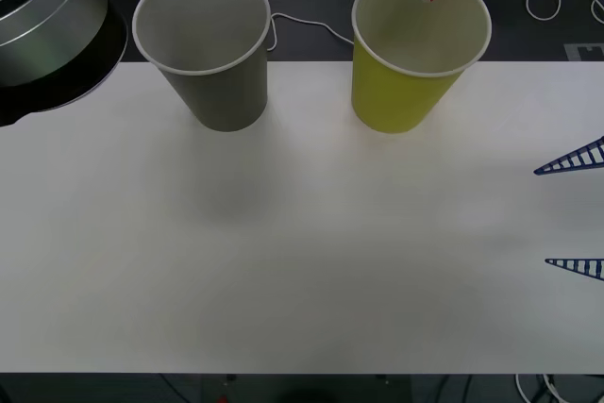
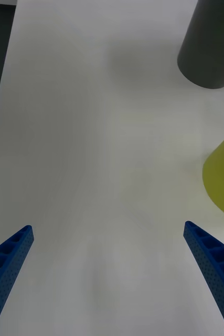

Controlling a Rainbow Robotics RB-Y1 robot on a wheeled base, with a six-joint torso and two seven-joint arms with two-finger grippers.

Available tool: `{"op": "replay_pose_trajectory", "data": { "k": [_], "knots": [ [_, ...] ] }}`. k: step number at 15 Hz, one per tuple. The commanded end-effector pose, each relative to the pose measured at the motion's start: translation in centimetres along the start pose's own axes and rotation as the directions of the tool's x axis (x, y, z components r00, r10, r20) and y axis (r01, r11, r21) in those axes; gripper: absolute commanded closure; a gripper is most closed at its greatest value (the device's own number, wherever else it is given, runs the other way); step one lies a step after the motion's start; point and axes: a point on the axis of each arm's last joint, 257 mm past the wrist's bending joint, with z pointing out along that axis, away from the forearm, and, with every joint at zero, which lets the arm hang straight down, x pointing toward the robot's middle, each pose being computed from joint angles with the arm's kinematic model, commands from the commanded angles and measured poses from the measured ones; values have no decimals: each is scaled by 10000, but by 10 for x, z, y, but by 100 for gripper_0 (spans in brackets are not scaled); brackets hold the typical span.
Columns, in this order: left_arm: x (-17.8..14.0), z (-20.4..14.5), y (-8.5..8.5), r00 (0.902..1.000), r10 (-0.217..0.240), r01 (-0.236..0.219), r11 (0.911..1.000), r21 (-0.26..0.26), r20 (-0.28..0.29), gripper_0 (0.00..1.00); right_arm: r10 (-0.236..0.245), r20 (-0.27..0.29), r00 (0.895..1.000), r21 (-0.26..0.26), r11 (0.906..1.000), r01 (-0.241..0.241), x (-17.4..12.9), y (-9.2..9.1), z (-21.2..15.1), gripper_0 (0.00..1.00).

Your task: Put the can into the green bin and the plastic bottle into the gray bin

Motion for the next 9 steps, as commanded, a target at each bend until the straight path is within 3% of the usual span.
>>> {"op": "replay_pose_trajectory", "data": {
  "k": [1, 3, 5, 6, 7, 8, 9],
  "knots": [
    [-4, 5, 0, 9999, -45, 46, 10000, -82, 129, 99, 0, 0, 10000, 0, 10000, 0, 0, 0, 0, 0],
    [-3, 5, 0, 9999, -93, 94, 9999, -53, 137, 98, 0, 0, 10000, 0, 10000, 0, 0, 0, 0, 0],
    [-3, 5, -1, 9999, -96, 97, 9999, -29, 143, 86, 0, 0, 10000, 0, 10000, 0, 0, 0, 0, 0],
    [-4, 5, -2, 9999, -77, 78, 10000, -8, 148, 62, 0, 0, 10000, 0, 10000, 0, 0, 0, 0, 0],
    [-4, 5, -2, 9999, -68, 68, 10000, -6, 149, 12, 0, 0, 10000, 0, 10000, 0, 0, 0, 0, 0],
    [-5, 4, -3, 9999, -23, 23, 10000, 9, 163, 0, 0, 0, 10000, 0, 10000, 0, 0, 0, 0, 0],
    [-5, 4, -2, 9998, -50, 49, 10000, 21, 172, 0, 0, 0, 10000, 0, 10000, 0, 0, 0, 0, 0]
  ]
}}
